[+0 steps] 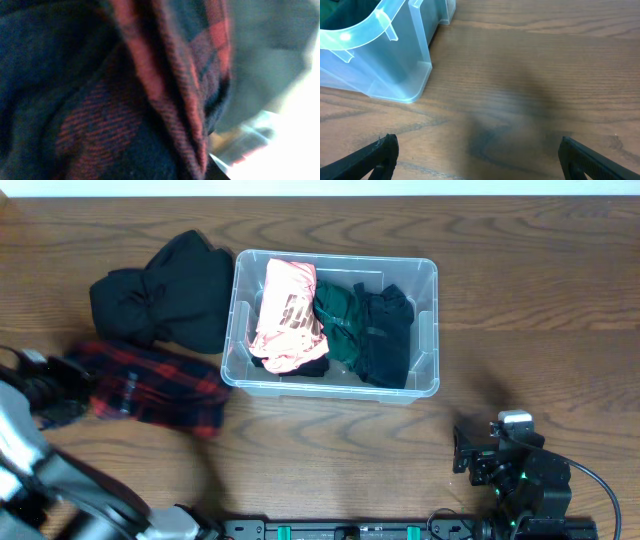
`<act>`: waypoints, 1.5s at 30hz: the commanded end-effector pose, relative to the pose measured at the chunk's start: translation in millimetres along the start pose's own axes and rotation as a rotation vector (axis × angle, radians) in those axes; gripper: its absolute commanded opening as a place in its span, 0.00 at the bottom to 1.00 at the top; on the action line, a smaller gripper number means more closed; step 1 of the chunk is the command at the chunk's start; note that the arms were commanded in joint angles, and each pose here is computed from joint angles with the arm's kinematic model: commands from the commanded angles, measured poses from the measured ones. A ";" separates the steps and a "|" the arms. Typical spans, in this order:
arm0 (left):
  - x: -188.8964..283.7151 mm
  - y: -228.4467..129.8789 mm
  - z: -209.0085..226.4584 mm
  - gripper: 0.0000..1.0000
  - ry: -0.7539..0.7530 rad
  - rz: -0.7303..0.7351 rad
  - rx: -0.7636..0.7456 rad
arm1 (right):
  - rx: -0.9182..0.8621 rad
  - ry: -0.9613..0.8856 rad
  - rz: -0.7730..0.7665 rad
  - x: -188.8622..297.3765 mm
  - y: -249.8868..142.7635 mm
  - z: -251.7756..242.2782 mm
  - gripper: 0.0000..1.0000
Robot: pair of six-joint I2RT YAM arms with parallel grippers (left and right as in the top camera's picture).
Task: Pack container
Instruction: 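Lift the plaid shirt with the left gripper and lower it into the bin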
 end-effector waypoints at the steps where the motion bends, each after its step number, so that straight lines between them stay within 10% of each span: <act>1: 80.8 -33.8 -50.5 0.06 -0.217 -0.129 -0.166 | 0.015 -0.014 -0.002 0.5 -0.2 -1.3 0.99; 10: 163.3 -141.1 -109.7 0.06 -0.555 -0.103 -0.383 | 0.014 -0.014 -0.002 0.5 -0.2 -1.3 0.99; 24: 110.8 -261.1 -210.4 0.06 -0.640 -0.105 -0.442 | 0.015 -0.014 -0.002 0.5 -0.2 -1.3 0.99; 35: -22.0 -352.4 -233.5 0.06 -0.399 0.000 -0.360 | 0.015 -0.014 -0.002 0.5 -0.2 -1.3 0.99; 45: -87.1 -361.5 -193.6 0.17 -0.093 -0.060 -0.387 | 0.015 -0.014 -0.002 0.5 -0.2 -1.3 0.99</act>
Point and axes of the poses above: each gripper's point midway between its finger pads, its own x axis back along the fingers, its own z axis along the line the jaws close on, y = z × x, the point moved 10 cm from there along x, back along the fingers, and after that the axes turned 12 degrees about x, right-handed, at the moved point
